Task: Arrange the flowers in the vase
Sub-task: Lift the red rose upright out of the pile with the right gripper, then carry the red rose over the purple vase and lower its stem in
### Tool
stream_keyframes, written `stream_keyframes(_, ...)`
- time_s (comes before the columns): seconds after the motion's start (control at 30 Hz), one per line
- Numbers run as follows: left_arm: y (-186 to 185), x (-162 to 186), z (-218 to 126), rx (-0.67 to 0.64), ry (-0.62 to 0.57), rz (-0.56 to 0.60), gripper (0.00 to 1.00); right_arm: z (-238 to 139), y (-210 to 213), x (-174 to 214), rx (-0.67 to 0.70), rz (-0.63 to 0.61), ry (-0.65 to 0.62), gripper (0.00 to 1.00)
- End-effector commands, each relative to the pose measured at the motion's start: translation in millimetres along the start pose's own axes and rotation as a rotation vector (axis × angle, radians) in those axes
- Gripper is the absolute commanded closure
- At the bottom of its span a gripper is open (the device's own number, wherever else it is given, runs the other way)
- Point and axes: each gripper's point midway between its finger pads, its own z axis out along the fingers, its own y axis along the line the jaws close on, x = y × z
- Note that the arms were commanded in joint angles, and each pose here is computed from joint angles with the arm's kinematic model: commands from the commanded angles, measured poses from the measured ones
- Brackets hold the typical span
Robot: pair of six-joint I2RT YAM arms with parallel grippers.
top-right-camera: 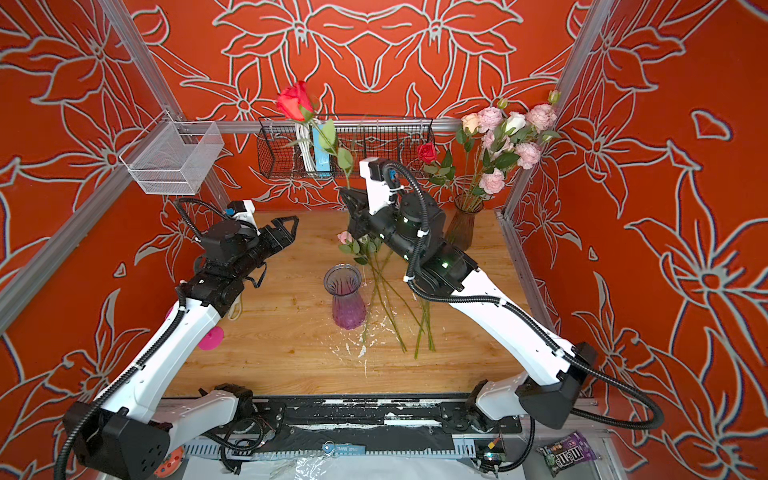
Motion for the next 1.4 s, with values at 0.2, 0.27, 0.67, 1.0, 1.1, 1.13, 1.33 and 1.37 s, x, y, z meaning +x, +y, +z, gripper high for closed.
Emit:
stream_keyframes(0.2,-2,-14,-2,0.04,-0.036,-0.058,0.15,19,21,-16,-0.02,-0.123,0.012,1.0)
stream_keyframes(0.27,0,-14,-1,0.034,-0.034,-0.063,0.15,23,19,5,-0.019,-0.129,0.051,1.0)
stream_keyframes(0.67,7,-19,-8,0.01,-0.073,-0.09,0.16,12,-7,157,0.026,0.041,0.176,1.0)
stream_keyframes(1.0,23,-26,-13,-0.054,-0.11,-0.101,0.16,1,-17,179,0.074,0.063,0.239,0.74)
stream_keyframes(1.1,22,-33,-20,-0.064,-0.137,-0.084,0.16,-3,-17,169,0.079,0.059,0.228,0.72)
stream_keyframes(1.13,23,-35,-22,-0.069,-0.145,-0.077,0.16,-6,-16,165,0.076,0.058,0.221,0.72)
stream_keyframes(1.33,14,-55,-47,-0.084,-0.2,-0.034,0.16,-33,-24,138,0.126,0.021,0.209,0.65)
stream_keyframes(1.37,13,-56,-49,-0.092,-0.2,-0.028,0.16,-39,-32,139,0.169,0.011,0.223,0.64)
